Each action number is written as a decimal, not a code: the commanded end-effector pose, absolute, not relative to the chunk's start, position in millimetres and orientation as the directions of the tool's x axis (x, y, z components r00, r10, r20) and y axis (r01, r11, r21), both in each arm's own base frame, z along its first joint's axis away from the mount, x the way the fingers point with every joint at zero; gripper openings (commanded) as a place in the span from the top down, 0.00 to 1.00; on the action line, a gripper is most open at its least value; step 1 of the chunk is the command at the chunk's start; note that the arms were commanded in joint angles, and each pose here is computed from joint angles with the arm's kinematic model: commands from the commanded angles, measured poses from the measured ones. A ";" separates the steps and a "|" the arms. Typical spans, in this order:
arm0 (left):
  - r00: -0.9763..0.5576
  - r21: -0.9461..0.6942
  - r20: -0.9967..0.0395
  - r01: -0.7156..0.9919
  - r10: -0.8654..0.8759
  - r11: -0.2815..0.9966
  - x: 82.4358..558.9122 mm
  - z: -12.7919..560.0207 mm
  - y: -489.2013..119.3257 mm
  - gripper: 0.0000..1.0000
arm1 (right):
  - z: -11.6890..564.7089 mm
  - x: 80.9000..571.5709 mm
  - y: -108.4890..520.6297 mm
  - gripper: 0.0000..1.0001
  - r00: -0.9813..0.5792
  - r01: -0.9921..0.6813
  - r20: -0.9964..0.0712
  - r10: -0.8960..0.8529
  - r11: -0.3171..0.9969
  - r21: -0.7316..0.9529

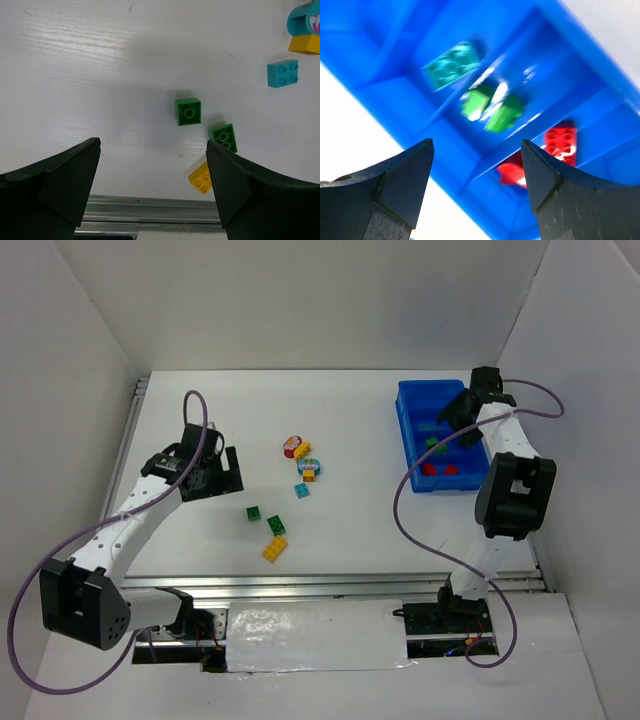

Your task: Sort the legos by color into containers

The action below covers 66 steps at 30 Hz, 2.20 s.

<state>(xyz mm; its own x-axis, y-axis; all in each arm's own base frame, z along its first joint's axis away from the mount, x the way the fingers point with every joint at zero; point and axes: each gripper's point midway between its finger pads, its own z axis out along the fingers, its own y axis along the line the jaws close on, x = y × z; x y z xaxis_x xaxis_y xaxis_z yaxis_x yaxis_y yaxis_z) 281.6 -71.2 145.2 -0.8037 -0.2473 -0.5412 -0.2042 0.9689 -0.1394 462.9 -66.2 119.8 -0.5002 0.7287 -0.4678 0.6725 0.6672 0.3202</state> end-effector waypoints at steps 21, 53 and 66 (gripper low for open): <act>-0.865 -0.076 -0.302 -0.397 -0.401 0.914 305.3 43.4 -125.2 0.08 | 237.0 375.3 153.5 0.21 -0.702 0.100 -0.549 0.454 0.825 0.555; -0.709 -0.595 -0.220 -0.447 -0.670 0.668 318.3 191.7 -205.9 1.00 | 243.8 273.2 266.1 0.04 -0.697 -0.281 -0.574 0.429 0.574 0.770; -0.745 -0.799 -0.031 -0.382 -0.666 0.464 295.1 254.8 -275.8 1.00 | 260.1 278.2 314.3 0.12 -0.617 -0.391 -0.667 0.418 0.573 0.721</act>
<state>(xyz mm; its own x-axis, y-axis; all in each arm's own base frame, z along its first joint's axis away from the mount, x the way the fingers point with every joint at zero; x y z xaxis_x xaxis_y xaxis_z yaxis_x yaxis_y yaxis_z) 295.9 -264.7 227.4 -0.7484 -0.6593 -0.0728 -0.4069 0.5430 -0.7346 265.3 303.2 229.8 -0.6895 0.3777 -0.6180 -0.3289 0.5970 0.7317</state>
